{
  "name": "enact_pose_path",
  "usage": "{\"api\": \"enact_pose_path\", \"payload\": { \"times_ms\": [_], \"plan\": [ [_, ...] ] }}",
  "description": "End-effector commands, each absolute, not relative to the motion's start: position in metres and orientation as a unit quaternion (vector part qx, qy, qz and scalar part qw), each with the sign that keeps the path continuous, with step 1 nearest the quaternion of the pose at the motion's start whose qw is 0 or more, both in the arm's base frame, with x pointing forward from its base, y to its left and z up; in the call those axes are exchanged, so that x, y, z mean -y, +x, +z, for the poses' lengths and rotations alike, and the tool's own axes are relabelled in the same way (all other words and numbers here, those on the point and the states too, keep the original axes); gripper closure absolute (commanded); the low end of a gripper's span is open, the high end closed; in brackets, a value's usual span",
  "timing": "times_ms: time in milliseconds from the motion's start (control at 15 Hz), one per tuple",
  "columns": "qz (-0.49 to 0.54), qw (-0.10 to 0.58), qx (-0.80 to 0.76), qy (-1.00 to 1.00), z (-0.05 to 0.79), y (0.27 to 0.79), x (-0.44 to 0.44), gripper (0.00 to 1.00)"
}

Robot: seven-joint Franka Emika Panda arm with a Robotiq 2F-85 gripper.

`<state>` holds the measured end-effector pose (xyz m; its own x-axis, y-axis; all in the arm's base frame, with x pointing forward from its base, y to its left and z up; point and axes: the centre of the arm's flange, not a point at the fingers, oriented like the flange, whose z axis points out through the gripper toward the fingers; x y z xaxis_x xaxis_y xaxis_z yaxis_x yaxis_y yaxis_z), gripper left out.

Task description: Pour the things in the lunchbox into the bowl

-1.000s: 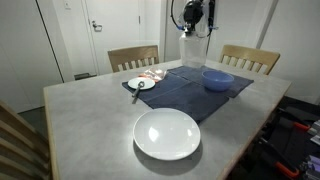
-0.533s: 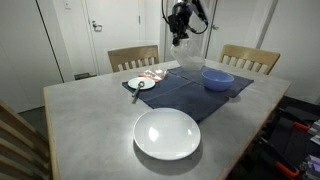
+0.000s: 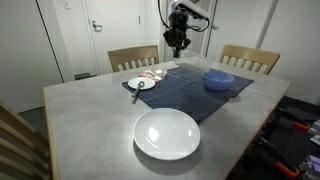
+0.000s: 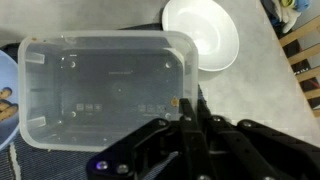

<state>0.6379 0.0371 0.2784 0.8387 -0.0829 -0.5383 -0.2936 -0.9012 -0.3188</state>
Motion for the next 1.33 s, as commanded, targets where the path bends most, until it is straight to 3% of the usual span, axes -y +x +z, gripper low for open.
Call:
{"api": "enact_pose_path", "payload": {
  "times_ms": [0, 1067, 1133, 1267],
  "plan": [
    [0.263, 0.152, -0.130, -0.944, 0.256, 0.634, -0.042, 0.98],
    [0.211, 0.096, -0.157, -0.960, 0.182, 0.640, -0.082, 0.98],
    [0.210, 0.096, -0.157, -0.960, 0.182, 0.638, -0.085, 0.71],
    [0.207, 0.095, -0.157, -0.961, 0.183, 0.634, -0.090, 0.60]
  ]
}}
